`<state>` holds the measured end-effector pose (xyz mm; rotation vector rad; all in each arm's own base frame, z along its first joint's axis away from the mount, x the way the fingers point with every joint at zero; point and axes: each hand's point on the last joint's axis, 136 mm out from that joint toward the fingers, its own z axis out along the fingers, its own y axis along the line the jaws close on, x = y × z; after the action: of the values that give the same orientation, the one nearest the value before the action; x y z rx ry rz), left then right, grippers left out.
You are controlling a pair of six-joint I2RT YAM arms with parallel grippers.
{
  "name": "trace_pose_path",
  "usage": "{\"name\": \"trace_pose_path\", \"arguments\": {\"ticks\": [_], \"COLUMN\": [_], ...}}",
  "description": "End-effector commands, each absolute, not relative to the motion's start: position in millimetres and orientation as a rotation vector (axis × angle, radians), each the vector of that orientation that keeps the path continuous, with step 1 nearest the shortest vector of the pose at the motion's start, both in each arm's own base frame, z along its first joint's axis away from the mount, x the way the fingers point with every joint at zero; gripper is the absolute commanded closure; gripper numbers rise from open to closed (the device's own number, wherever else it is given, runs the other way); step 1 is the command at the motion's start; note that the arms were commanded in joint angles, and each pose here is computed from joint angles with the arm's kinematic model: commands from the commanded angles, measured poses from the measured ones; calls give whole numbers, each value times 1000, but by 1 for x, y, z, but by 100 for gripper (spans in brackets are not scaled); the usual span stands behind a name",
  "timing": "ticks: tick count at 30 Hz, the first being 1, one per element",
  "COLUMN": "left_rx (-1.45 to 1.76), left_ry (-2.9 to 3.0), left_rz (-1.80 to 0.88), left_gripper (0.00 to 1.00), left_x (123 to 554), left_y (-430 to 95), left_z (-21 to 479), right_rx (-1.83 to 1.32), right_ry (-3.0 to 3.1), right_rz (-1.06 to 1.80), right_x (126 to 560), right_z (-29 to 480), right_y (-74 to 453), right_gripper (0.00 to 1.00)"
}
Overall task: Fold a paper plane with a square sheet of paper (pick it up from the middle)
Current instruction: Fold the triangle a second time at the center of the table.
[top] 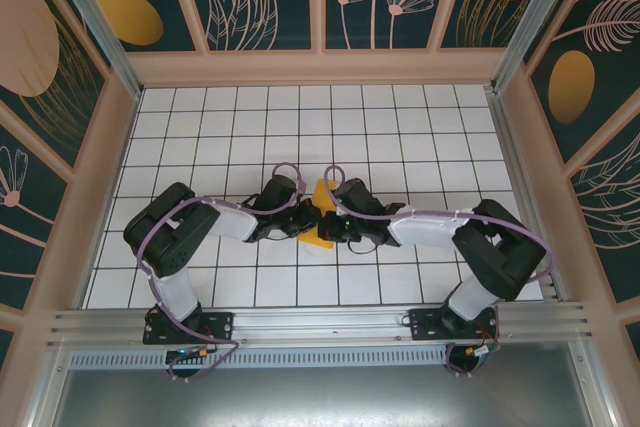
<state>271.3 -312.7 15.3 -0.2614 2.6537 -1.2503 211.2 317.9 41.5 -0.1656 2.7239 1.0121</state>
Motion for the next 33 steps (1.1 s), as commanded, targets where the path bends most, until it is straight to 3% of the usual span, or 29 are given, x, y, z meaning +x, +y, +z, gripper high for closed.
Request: {"name": "trace_pose_path", "arguments": {"ticks": [1, 5, 19, 28, 33], "left_rx": [-284, -284, -297, -276, -273], "left_ry": [2740, 2741, 2753, 2728, 2722], "left_rz": [-1126, -1125, -1100, -1085, -1114], "left_gripper": [100, 100, 100, 100, 100], "left_x": [263, 263, 263, 265, 269], "left_y": [-299, -299, -296, -294, -300], "left_z": [-12, -12, -17, -11, -7], "right_rx": [-112, -74, -8, -39, -9], "right_ry": [2782, 2853, 2902, 2648, 2628], "right_rz": [969, 923, 963, 1216, 1207], "right_x": [205, 192, 157, 191, 208], "right_z": [17, -3, -4, 66, 65], "right_y": [307, 291, 264, 304, 315], "right_gripper": [97, 97, 95, 97, 98]}}
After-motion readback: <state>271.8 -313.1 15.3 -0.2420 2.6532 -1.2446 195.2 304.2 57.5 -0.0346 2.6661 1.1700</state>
